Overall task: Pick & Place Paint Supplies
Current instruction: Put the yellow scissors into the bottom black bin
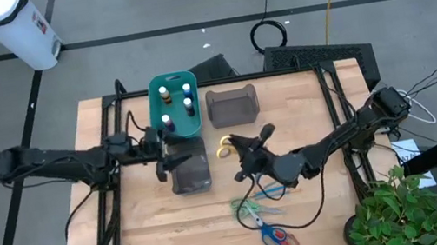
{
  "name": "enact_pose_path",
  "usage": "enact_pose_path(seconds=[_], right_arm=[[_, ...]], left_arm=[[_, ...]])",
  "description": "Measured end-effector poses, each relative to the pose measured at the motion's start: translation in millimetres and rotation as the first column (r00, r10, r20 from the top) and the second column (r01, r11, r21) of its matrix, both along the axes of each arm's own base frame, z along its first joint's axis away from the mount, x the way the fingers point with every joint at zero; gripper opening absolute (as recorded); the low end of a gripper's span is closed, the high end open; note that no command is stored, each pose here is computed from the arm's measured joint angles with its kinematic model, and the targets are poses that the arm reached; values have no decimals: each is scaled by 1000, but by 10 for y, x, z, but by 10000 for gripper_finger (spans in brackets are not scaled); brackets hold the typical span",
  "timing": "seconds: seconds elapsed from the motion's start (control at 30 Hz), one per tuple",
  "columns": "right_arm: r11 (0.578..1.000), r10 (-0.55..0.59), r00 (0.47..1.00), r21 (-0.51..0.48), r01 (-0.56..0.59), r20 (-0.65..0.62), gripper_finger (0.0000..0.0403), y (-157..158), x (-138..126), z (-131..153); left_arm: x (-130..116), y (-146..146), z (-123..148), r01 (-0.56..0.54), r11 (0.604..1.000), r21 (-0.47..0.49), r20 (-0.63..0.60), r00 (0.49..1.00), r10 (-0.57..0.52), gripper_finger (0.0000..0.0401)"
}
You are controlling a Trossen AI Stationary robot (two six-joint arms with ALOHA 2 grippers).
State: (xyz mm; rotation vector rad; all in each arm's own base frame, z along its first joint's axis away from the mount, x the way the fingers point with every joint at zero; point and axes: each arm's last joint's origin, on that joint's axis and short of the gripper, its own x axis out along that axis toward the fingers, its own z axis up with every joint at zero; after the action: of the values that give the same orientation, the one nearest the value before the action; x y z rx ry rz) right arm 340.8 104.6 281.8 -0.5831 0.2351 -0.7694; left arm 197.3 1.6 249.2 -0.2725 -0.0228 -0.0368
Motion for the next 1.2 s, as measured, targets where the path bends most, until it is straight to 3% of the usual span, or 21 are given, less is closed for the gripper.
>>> enact_pose_path(seconds=[0.33,0.53,0.8,0.9,1.07,1.2], right_arm=[[999,-46,998,-18,45,-30,15,-35,-15,-56],[999,-48,999,-10,48,-19,15,-54,-9,-53],[999,-41,999,19,41,1,15,-111,40,-106],[999,-41,999,18,41,-2,14,-103,58,-141],[999,-32,999,24,32,14,14,-75,54,-133],[999,33,999,35,-34,37,14,-44,60,-117]], left_arm=[[350,-97,-175,43,999,-26,101,994,-40,285],[550,-189,-228,46,995,89,145,988,-59,285],[913,-323,-111,-111,972,205,160,984,79,285],[1009,-360,-88,-145,960,237,111,986,122,285],[1064,-352,-91,-223,949,223,25,974,223,285],[1063,-351,-93,-240,949,205,21,970,241,284]])
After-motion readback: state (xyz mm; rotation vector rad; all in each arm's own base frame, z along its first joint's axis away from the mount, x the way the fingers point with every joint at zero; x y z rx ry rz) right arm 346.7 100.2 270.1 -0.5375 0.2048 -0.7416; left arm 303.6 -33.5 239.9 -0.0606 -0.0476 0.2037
